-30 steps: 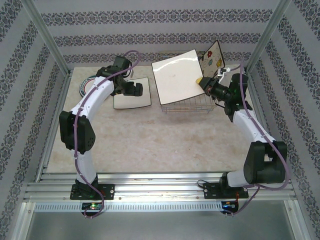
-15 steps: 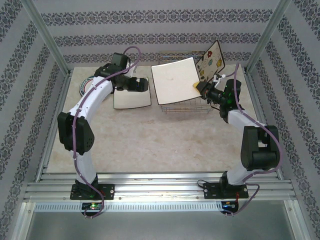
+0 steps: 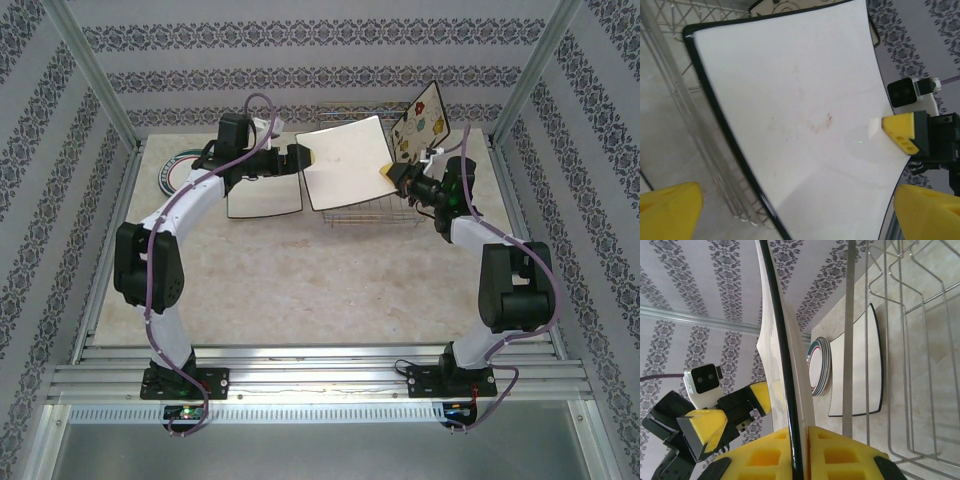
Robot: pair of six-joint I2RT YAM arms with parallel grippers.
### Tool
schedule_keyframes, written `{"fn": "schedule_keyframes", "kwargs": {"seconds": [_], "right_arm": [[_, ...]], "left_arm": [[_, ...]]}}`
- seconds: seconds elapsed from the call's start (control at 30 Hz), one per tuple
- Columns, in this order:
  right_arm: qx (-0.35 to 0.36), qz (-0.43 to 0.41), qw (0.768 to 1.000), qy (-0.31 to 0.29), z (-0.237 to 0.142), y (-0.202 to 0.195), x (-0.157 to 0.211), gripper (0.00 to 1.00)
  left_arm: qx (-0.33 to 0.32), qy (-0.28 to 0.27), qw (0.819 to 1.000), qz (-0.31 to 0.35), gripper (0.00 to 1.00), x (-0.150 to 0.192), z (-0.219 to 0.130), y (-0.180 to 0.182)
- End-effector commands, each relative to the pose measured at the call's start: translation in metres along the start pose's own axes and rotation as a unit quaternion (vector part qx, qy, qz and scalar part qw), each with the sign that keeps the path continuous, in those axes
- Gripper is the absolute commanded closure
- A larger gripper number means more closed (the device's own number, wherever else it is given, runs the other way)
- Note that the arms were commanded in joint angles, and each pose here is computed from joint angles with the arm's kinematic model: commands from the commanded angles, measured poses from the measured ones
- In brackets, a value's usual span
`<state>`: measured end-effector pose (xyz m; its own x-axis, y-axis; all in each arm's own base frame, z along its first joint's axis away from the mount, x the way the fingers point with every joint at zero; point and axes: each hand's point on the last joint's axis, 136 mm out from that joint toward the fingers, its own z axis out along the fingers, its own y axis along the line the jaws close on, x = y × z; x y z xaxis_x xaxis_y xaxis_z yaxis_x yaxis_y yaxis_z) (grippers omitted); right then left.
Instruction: Unload the plates from the dish rack
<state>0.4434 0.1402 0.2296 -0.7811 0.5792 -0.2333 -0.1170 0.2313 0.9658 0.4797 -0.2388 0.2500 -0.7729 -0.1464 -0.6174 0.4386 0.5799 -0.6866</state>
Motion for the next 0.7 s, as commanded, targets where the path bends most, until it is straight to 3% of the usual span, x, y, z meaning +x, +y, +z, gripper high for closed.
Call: {"fn": "schedule_keyframes", "kwargs": {"seconds": [0.0,0.17,0.27,0.37,0.53,0.67], "right_arm": [[-0.094,-0.103,0.99,-0.005,0.001,0.078,-0.01,1.0],[-0.098,-0.108,0.989,-0.001,0.009,0.083,-0.008,1.0],[-0.097,-0.105,0.99,0.004,0.016,0.081,-0.007,1.0],[-0.095,-0.101,0.99,0.009,0.023,0.076,-0.006,1.0],[-0.09,-0.099,0.991,0.013,0.031,0.071,-0.005,1.0],[-0.077,-0.104,0.992,0.013,0.032,0.068,-0.005,1.0]], "left_arm": [[0.041,0.0,0.999,-0.012,0.06,-0.001,0.017,-0.005],[0.052,0.004,0.998,-0.033,0.18,0.004,0.026,0.0],[0.059,0.003,0.997,-0.039,0.34,0.003,0.028,0.0],[0.07,0.006,0.996,-0.048,0.53,0.001,0.03,-0.002],[0.085,0.017,0.994,-0.067,0.96,0.001,0.036,-0.002],[0.089,0.019,0.993,-0.073,1.0,0.002,0.036,-0.002]]}}
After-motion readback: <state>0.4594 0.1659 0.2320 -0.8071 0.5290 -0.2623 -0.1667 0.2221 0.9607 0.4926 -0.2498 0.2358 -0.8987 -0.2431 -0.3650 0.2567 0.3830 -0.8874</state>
